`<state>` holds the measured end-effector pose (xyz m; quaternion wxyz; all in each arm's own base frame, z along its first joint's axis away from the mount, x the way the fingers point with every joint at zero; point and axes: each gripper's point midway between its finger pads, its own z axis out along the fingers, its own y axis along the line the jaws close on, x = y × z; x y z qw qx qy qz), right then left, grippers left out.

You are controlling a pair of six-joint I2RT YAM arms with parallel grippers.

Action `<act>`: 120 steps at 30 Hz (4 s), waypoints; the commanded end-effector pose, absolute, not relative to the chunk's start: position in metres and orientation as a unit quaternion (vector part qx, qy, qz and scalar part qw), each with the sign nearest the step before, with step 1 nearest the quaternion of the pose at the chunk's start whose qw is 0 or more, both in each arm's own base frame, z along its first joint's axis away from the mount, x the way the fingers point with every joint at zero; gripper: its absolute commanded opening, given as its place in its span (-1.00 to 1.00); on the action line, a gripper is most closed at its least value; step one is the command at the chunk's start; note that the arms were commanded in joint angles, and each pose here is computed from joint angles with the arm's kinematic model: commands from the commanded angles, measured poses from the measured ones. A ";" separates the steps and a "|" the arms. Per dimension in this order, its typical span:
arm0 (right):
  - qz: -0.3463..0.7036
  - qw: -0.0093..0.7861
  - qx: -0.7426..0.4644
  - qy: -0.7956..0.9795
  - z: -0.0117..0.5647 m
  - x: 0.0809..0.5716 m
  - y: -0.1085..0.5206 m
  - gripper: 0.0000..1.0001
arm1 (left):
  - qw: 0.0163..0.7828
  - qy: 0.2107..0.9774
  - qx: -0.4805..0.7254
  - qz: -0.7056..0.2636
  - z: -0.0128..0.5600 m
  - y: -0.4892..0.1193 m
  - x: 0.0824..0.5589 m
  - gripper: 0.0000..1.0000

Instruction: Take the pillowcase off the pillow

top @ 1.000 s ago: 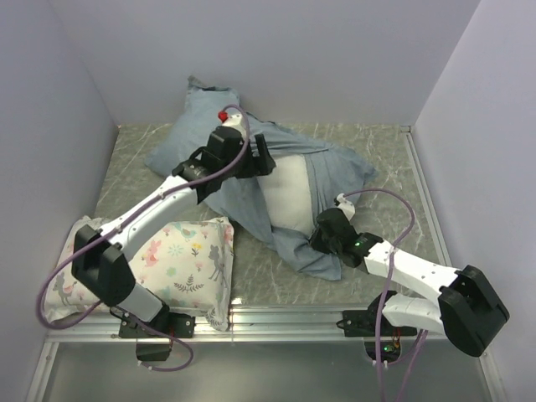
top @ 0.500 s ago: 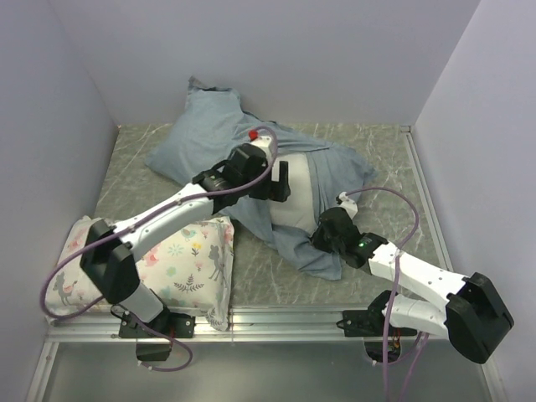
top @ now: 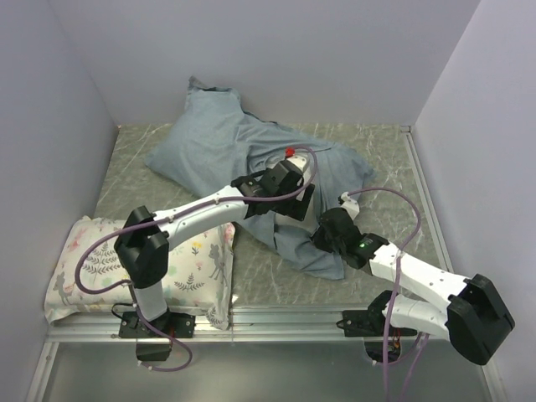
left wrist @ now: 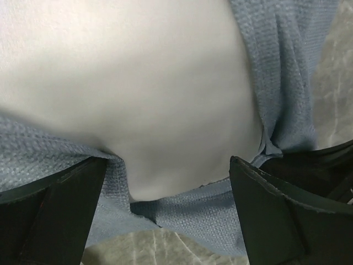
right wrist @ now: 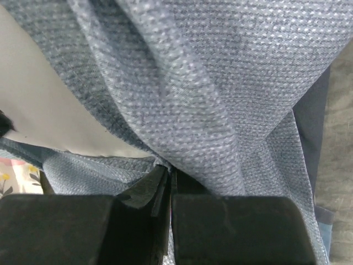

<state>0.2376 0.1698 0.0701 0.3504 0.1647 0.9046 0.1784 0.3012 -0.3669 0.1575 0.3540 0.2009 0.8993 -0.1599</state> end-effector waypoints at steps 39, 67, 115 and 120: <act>0.180 0.380 0.175 0.890 0.087 0.236 0.156 -0.96 | 0.469 0.862 0.119 -0.154 0.283 -0.297 0.316 0.74; 0.190 0.377 0.185 0.888 0.086 0.237 0.160 -0.97 | 0.333 0.916 0.185 -0.127 0.122 -0.392 0.343 -0.81; 0.121 0.373 0.211 0.895 0.088 0.294 0.133 -0.55 | 0.375 0.843 0.090 -0.375 0.295 -0.302 0.337 -1.00; 0.147 0.402 0.178 0.886 0.129 0.295 0.143 -0.21 | 0.354 0.844 0.102 -0.390 0.275 -0.301 0.305 -0.99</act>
